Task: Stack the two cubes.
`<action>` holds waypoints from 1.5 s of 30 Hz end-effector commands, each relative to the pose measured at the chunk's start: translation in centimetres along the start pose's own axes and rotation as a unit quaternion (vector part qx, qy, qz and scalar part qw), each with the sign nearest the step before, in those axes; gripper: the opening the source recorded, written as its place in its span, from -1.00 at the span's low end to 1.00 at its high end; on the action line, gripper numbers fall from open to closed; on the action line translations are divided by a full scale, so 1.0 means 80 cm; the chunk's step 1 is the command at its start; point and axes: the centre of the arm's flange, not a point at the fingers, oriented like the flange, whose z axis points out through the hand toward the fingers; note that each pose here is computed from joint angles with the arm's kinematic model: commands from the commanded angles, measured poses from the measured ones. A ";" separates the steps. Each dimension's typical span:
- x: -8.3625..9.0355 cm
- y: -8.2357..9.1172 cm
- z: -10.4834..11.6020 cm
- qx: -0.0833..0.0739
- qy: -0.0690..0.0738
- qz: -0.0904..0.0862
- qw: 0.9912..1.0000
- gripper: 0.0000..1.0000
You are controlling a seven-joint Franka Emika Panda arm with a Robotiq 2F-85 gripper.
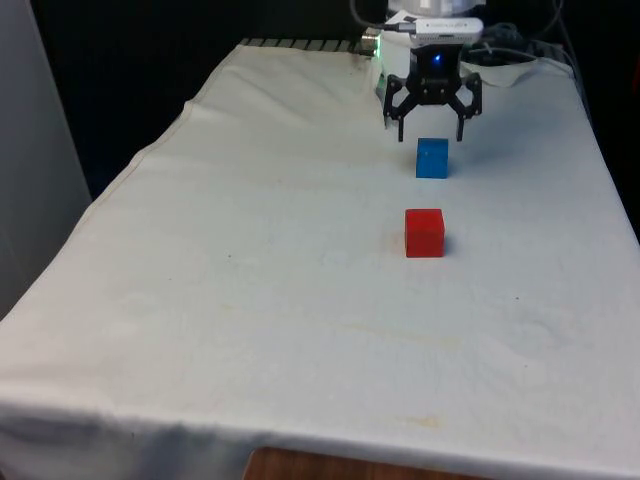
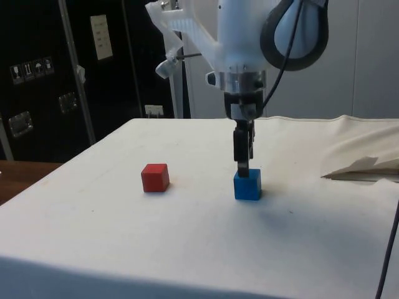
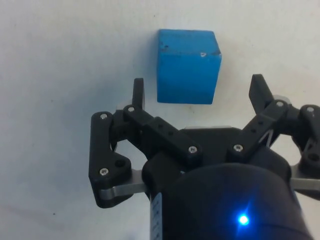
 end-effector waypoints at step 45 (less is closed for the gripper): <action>-0.008 0.000 0.041 0.001 -0.004 0.002 1.000 -0.96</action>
